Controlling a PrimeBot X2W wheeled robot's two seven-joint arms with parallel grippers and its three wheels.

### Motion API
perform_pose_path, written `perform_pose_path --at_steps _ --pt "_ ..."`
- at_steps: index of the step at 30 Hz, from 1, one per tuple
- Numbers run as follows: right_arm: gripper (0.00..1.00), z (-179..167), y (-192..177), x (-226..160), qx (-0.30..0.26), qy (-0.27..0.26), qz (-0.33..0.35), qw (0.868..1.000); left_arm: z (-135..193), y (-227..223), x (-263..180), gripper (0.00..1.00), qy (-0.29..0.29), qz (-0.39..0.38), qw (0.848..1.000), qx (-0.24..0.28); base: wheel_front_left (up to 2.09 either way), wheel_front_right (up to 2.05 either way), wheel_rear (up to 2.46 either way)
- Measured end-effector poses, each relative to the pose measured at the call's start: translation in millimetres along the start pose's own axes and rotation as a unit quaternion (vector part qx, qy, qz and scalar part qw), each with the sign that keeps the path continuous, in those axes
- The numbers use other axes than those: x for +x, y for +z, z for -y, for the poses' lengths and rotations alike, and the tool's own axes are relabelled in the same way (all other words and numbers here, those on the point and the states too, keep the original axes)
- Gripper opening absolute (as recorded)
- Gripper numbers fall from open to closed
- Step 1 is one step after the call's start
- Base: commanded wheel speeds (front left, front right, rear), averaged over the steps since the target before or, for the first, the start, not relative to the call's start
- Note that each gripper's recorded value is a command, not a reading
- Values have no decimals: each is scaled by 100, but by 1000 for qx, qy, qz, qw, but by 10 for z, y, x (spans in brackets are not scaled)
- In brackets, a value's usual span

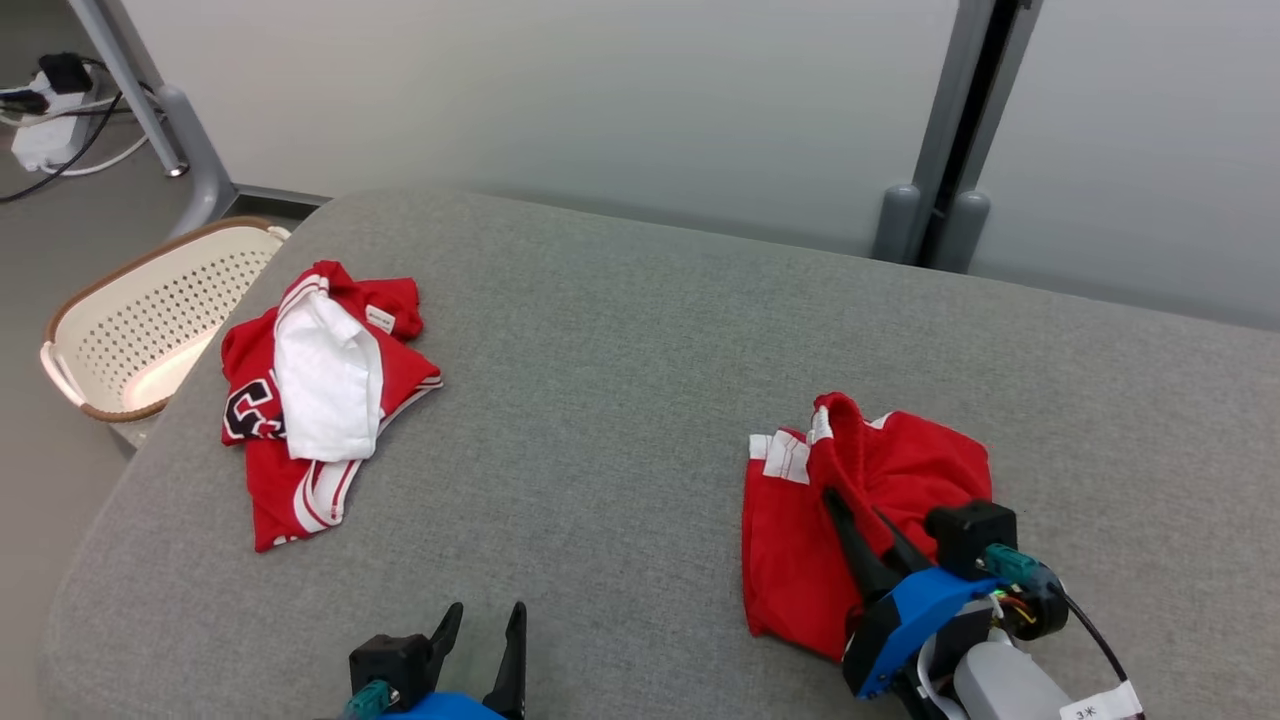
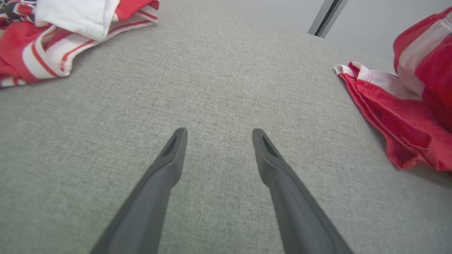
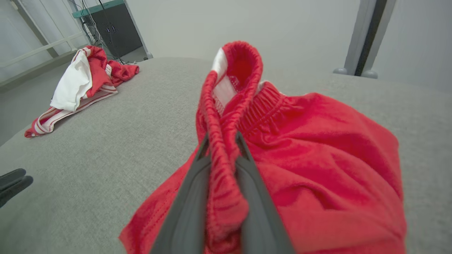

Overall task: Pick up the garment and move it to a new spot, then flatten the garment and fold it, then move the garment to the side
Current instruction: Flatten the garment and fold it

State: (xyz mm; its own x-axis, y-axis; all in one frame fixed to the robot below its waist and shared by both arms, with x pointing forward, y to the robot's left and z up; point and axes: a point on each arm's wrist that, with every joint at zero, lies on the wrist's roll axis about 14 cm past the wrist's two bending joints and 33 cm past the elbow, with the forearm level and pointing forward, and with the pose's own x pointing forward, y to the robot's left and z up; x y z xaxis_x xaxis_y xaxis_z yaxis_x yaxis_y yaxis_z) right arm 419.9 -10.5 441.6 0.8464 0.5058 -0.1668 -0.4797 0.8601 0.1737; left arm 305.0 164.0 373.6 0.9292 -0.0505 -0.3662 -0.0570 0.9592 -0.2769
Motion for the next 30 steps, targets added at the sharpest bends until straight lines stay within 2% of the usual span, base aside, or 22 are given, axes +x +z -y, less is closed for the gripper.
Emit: perform_pose_path --at_steps 1,2,6,10,15,21,30 --pt "49 -67 -30 33 -3 11 -6 1000 -28 -6 -12 100 5 0 1000 -2 0 0 0" --pt "100 -133 -63 57 -2 22 -13 1000 -53 -16 -24 100 10 -1 1000 -4 0 0 0" --pt "100 -360 -119 104 13 55 -22 998 -97 -32 -34 100 18 -4 1000 -6 0 0 0" --pt "100 -272 19 62 19 41 0 999 2 49 40 100 0 5 1000 16 0 0 0" --pt "100 179 112 -156 8 -30 24 999 169 215 125 100 -33 28 997 59 0 0 0" --pt "100 706 140 -574 -3 -122 44 992 335 396 148 100 -63 59 991 99 0 0 0" --pt "100 980 -170 -1109 15 -193 22 981 435 336 -1 100 -71 68 990 101 0 0 0"
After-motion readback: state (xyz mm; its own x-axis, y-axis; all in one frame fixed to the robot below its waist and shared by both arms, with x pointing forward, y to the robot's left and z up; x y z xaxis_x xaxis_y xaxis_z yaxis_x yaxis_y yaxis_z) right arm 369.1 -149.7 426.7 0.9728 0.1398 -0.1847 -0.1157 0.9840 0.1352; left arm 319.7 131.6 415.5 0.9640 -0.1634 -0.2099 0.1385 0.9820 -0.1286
